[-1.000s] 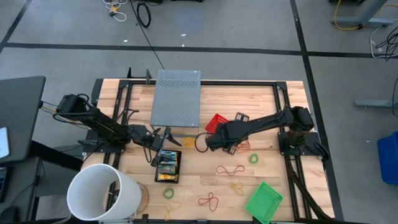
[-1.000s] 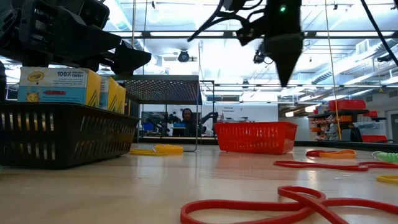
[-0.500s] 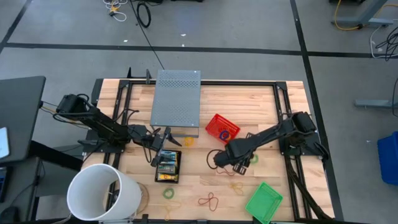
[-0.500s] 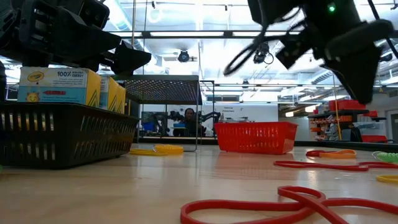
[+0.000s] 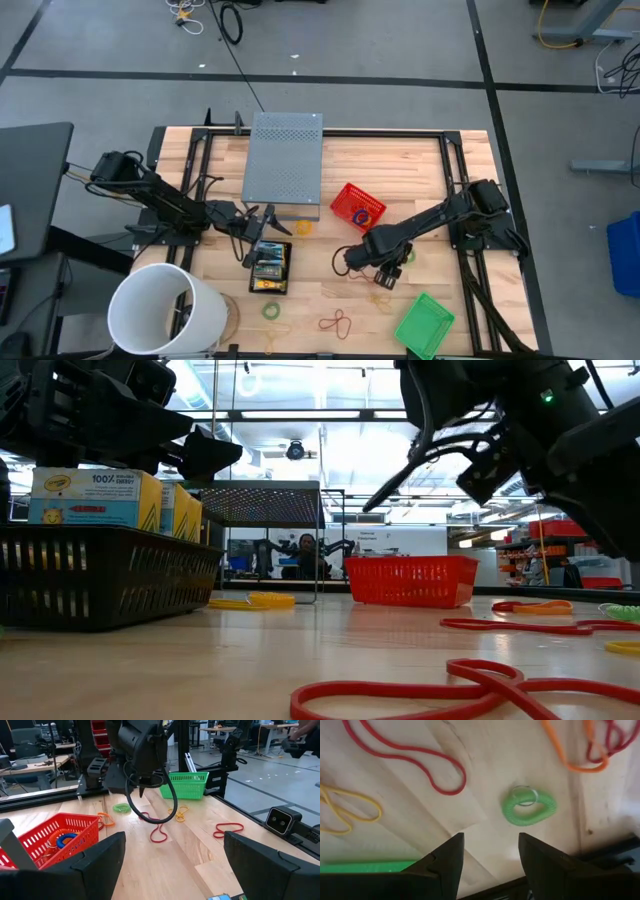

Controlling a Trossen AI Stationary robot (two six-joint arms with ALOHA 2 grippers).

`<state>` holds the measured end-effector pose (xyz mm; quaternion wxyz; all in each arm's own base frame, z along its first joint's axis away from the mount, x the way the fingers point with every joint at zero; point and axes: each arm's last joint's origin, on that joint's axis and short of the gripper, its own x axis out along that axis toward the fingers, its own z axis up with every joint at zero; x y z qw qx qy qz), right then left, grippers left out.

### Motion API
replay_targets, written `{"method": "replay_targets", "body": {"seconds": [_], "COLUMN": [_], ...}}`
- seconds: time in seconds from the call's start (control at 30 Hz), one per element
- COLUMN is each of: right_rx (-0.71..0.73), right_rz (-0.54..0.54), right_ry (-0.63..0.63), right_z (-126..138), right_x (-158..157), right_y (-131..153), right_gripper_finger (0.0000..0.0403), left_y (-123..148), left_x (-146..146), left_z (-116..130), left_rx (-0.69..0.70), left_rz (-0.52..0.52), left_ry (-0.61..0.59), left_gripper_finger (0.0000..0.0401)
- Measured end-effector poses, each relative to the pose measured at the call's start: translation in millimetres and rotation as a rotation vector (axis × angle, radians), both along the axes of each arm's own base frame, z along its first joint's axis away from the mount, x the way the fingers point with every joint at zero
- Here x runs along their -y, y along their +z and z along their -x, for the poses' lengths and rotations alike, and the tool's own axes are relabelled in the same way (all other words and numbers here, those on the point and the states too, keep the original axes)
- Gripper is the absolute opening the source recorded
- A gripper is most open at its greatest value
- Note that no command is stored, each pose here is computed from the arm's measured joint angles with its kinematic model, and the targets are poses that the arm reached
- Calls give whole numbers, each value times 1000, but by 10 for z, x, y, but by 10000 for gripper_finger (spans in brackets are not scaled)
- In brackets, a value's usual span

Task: Pick & Place Office Desk Supplies
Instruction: Put the top green spring keychain into the red basket

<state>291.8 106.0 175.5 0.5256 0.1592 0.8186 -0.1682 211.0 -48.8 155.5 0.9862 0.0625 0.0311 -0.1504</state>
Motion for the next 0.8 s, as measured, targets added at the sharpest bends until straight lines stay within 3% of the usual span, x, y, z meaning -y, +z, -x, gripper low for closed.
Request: {"method": "replay_targets", "body": {"seconds": [0.4,0.8], "right_rx": [-77,17], "right_rz": [-11,-76], "right_ry": [-23,25], "right_z": [218,203], "right_x": [105,152], "right_y": [-356,-518], "right_gripper_finger": [181,176], "left_y": [0,1], "left_x": [2,2], "left_z": [0,0], "left_rx": [0,0], "left_rz": [1,1], "left_ry": [-6,-6], "left_gripper_finger": [339,339]}}
